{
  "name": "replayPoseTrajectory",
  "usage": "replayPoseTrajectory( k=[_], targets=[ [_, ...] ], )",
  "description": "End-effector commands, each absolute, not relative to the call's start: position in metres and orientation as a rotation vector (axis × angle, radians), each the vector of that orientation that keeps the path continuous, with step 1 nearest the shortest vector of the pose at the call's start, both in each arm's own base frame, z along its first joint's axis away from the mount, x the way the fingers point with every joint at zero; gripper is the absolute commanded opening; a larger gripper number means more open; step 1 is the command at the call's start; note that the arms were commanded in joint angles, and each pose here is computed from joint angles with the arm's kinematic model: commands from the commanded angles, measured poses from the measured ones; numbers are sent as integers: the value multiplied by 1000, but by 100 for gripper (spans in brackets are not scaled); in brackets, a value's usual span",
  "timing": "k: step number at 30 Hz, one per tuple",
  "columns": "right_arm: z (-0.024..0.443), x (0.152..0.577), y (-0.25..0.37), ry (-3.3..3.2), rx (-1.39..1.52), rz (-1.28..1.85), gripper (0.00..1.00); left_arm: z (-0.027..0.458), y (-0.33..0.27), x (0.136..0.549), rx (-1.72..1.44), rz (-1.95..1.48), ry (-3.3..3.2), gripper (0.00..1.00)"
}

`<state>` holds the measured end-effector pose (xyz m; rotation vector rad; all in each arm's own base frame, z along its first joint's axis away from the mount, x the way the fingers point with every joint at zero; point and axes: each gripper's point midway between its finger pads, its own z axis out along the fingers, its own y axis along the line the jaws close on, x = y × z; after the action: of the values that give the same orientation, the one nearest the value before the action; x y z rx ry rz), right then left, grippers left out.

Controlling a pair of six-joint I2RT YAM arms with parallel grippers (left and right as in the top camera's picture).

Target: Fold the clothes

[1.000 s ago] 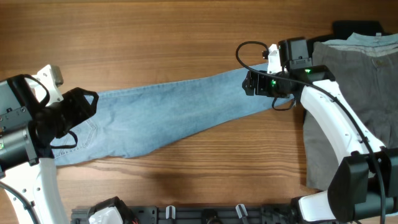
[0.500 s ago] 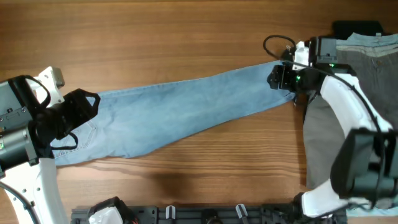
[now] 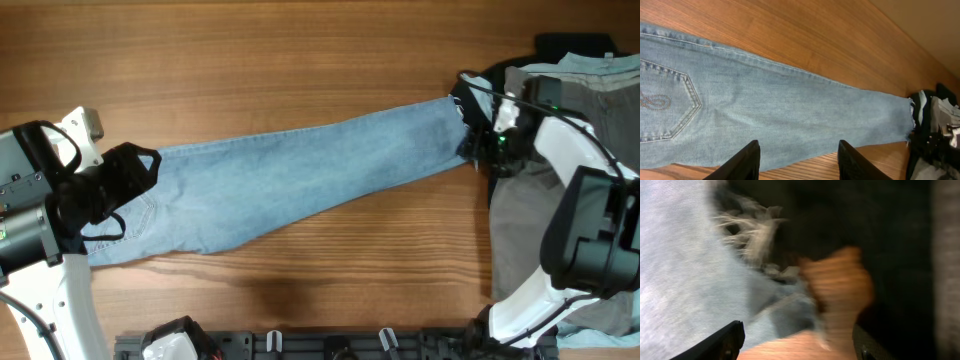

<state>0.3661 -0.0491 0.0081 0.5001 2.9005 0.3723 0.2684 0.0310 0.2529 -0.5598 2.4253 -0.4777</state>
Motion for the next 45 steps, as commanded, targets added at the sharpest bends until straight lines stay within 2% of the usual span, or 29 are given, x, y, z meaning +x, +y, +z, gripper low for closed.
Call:
replayPoseTrajectory(
  k=[1,5,8,11,15,18,20,23,28,30,33,39,41,45],
  targets=[
    [3,365,-51,2889,562,446,74,259,31,269,-516,-460,2412,49],
    [15,381,-22,2810,347,651,72,256,39,268,-540,-394,2421,50],
    [13,382,-15,2815,320,653,65,256,40,268,-542,-389,2422,50],
    [6,383,-7,2833,295,644,65,256,40,268,-541,-388,2421,51],
    [-21,382,-13,2881,453,593,71,256,40,268,-541,-388,2422,51],
    [-36,372,-18,2935,510,555,70,256,40,267,-543,-390,2423,51],
    [-35,364,-16,2971,474,561,69,255,39,267,-545,-391,2427,51],
    [-28,352,-13,3010,483,577,61,255,39,267,-545,-391,2427,52],
    [12,351,-5,2955,434,639,68,255,39,267,-544,-390,2427,52],
    [11,347,-20,2974,568,501,74,255,39,267,-544,-391,2427,52],
    [5,342,-36,2993,670,349,78,255,39,267,-544,-391,2427,52],
    [-3,371,-42,2898,598,335,79,255,39,267,-544,-390,2427,52],
    [-10,377,-33,2885,585,428,78,255,39,267,-544,-391,2427,52],
    [-18,384,-2,2866,426,666,67,255,39,267,-545,-391,2427,52]
  ],
)
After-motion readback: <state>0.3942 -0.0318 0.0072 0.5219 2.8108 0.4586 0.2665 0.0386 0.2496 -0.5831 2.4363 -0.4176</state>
